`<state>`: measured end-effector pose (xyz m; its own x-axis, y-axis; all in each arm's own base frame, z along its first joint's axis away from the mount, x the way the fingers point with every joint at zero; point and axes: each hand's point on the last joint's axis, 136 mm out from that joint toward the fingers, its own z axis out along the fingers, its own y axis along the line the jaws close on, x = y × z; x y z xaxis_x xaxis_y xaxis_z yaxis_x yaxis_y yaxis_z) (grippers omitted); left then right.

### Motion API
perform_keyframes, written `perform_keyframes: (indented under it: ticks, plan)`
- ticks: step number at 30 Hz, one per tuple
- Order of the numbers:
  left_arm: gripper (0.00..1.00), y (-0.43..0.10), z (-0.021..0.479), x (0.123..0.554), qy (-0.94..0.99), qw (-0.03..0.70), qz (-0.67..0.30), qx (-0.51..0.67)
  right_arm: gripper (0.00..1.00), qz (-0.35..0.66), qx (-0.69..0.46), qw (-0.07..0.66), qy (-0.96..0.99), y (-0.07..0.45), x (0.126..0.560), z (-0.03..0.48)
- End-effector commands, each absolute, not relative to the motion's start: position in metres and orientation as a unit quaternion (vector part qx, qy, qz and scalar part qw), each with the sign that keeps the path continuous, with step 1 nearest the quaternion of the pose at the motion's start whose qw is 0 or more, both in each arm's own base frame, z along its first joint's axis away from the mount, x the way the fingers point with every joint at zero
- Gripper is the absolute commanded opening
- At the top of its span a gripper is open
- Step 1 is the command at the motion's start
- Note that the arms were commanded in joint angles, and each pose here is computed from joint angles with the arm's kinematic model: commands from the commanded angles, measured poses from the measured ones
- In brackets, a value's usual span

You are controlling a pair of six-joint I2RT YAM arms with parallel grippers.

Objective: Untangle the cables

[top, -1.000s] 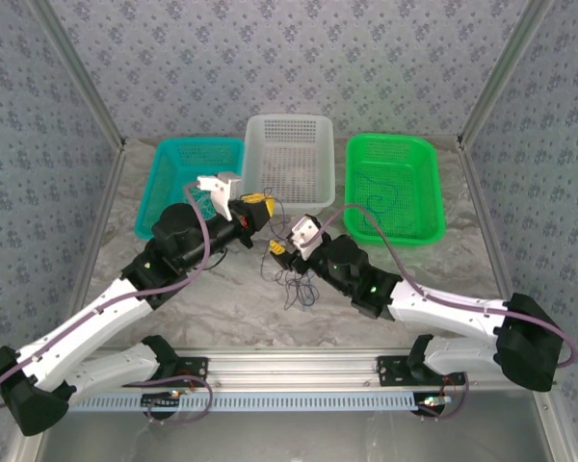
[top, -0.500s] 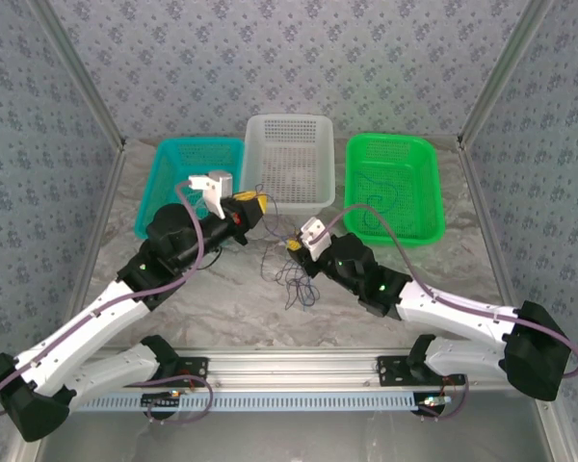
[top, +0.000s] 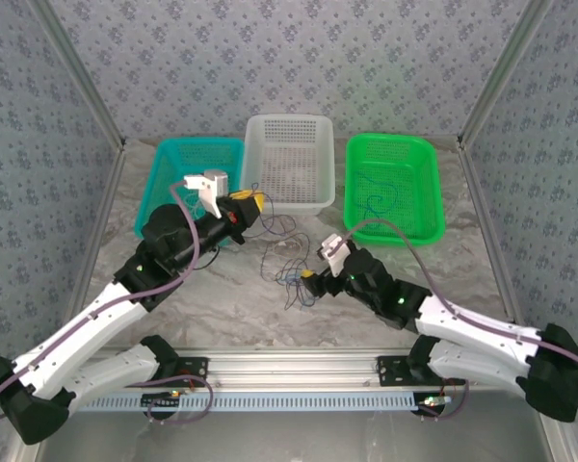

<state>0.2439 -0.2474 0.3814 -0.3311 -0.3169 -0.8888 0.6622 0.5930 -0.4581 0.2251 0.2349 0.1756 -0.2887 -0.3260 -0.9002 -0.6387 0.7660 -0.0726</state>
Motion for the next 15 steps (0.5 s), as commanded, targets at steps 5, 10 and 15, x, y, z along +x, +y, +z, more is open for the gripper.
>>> perform_keyframes:
  ticks: [5, 10, 15]
  plan:
    - [0.03, -0.246, 0.4, 0.244, 0.672, 0.577, -0.449, 0.119, 0.96, -0.075, -0.26, 0.405, 0.874, 0.149, 0.236, 0.155]
    - [0.04, -0.247, 0.398, 0.244, 0.674, 0.574, -0.449, 0.119, 1.0, -0.072, -0.254, 0.357, 0.896, 0.136, 0.228, 0.15]
    - [0.04, -0.248, 0.393, 0.245, 0.678, 0.571, -0.448, 0.12, 1.0, -0.06, -0.259, 0.374, 0.888, 0.143, 0.231, 0.16]
